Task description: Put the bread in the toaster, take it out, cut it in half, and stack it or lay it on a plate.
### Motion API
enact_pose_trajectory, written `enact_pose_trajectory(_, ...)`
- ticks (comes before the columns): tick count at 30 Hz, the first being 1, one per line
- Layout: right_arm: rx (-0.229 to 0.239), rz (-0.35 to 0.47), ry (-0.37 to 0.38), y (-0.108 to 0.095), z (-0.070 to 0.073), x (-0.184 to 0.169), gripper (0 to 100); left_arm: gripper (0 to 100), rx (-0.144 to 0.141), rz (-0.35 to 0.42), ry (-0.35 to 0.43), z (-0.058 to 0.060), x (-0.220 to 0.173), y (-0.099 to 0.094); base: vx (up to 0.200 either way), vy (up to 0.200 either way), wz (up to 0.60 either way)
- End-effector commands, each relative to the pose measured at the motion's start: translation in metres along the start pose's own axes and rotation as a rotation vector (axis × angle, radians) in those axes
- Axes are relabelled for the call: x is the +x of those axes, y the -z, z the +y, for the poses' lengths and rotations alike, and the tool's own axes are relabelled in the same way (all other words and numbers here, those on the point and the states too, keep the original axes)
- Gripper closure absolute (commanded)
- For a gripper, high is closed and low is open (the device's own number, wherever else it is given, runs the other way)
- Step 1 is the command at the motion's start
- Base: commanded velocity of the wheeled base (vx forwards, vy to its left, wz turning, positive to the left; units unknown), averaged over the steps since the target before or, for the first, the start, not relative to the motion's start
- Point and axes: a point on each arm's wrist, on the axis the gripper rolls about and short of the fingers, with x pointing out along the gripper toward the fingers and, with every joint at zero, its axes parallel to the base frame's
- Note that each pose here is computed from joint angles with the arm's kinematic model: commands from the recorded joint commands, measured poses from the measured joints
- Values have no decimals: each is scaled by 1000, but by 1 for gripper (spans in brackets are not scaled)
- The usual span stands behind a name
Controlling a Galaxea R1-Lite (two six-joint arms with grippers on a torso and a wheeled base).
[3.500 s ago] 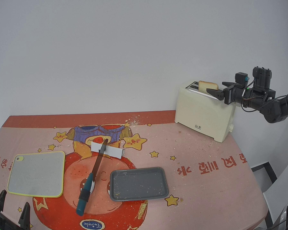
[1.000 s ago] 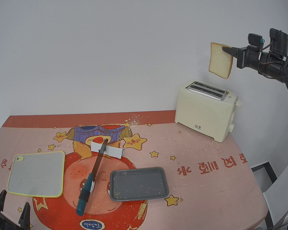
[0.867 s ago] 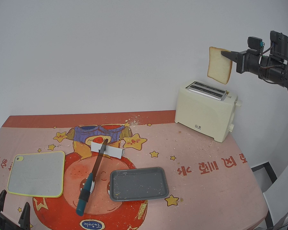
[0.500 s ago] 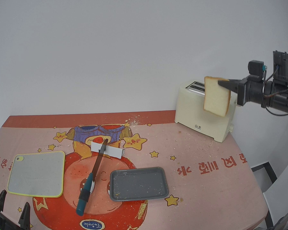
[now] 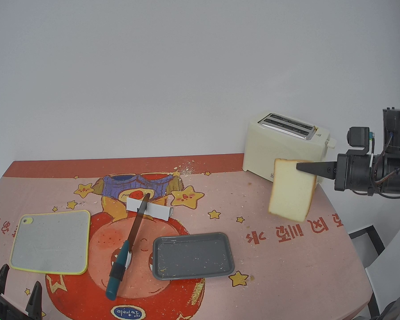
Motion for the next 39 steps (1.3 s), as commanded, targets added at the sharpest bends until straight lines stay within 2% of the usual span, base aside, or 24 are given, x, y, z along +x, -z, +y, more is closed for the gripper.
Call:
enact_pose_trajectory(1,230,122,-183,11,8,-2,100,0,0,19,0,0,1,5,0,0,0)
enact_pose_trajectory(4,310,200,-232,24,1,-3,100,0,0,19,0,0,1,5,0,0,0)
enact_pose_trajectory(8,347,236,-226,33,-4,-2,100,0,0,19,0,0,1,5,0,0,0)
enact_pose_trajectory(13,423,282,-210,38,-10,10,100,0,0,19,0,0,1,5,0,0,0)
enact_pose_trajectory(22,432,305,-201,42,-14,16,100,0,1,19,0,0,1,5,0,0,0)
enact_pose_trajectory(28,430,302,-204,42,-13,15,100,0,-3,19,0,0,1,5,0,0,0)
enact_pose_trajectory(31,425,319,-219,44,-8,17,100,0,-3,19,0,0,1,5,0,0,0)
enact_pose_trajectory(39,406,331,-244,45,2,16,100,0,-3,19,0,0,1,5,0,200,0)
